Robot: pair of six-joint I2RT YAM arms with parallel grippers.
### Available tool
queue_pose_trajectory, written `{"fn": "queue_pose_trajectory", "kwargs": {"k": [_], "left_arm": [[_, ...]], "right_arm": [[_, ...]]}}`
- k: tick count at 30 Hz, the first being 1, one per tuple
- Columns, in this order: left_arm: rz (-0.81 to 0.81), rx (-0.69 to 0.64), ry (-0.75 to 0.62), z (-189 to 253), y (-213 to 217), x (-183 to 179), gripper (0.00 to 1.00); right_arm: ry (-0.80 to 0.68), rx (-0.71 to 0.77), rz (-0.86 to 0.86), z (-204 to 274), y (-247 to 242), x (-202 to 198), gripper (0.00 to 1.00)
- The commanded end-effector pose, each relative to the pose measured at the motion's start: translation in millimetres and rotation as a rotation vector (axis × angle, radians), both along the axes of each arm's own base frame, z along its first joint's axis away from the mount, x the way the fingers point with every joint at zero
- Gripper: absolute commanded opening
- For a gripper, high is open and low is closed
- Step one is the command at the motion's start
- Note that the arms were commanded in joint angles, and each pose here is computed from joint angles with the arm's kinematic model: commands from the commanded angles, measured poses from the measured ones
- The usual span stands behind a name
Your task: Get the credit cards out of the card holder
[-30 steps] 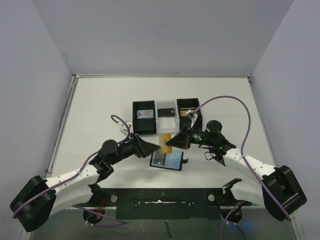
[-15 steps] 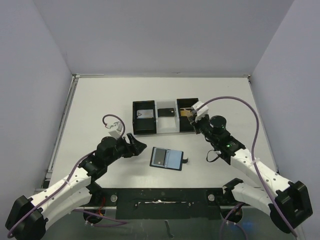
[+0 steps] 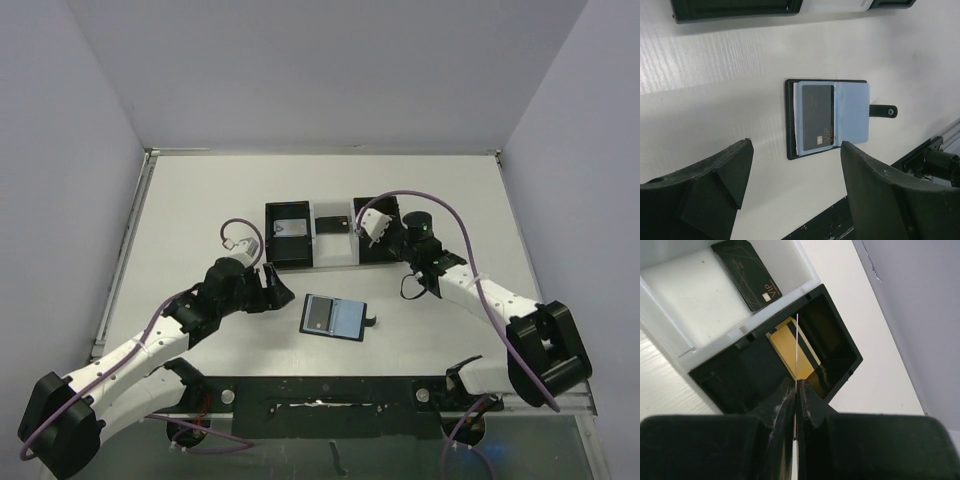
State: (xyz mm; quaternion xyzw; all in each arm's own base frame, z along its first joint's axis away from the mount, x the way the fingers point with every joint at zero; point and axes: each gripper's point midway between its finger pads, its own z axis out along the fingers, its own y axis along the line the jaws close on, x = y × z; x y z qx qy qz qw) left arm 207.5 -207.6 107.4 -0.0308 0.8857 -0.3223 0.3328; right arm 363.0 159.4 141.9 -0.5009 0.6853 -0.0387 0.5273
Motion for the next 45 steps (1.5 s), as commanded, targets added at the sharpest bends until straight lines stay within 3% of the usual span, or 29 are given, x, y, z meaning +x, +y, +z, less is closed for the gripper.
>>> {"fn": "queue_pose_trajectory", "kwargs": {"k": [1,27,37,45], "left_arm": [[-0.034,-0.013,-0.032,20.1,-3.5,1.9,0.71],[-0.089,-0.018,0.021,15.1,-4.5,-11.0,0.72],[-0.088,-0.022,0.02,16.9,-4.8,-9.7,0.72],[-0.104,-0.021,0.035,13.7,-7.4,-10.8,0.72]], "right_arm": [[-0.139,0.02,0.013,24.8,1.8,39.9,0.0],[-0.108,-0.211,0.047,-32.7,-4.8,114.8,0.0],[-0.024,-0.263,0.08,-66.6,-5.0,113.2,0.12],[0.036,-0.251,0.119,-74.3,-4.3,100.5,0.28]]}}
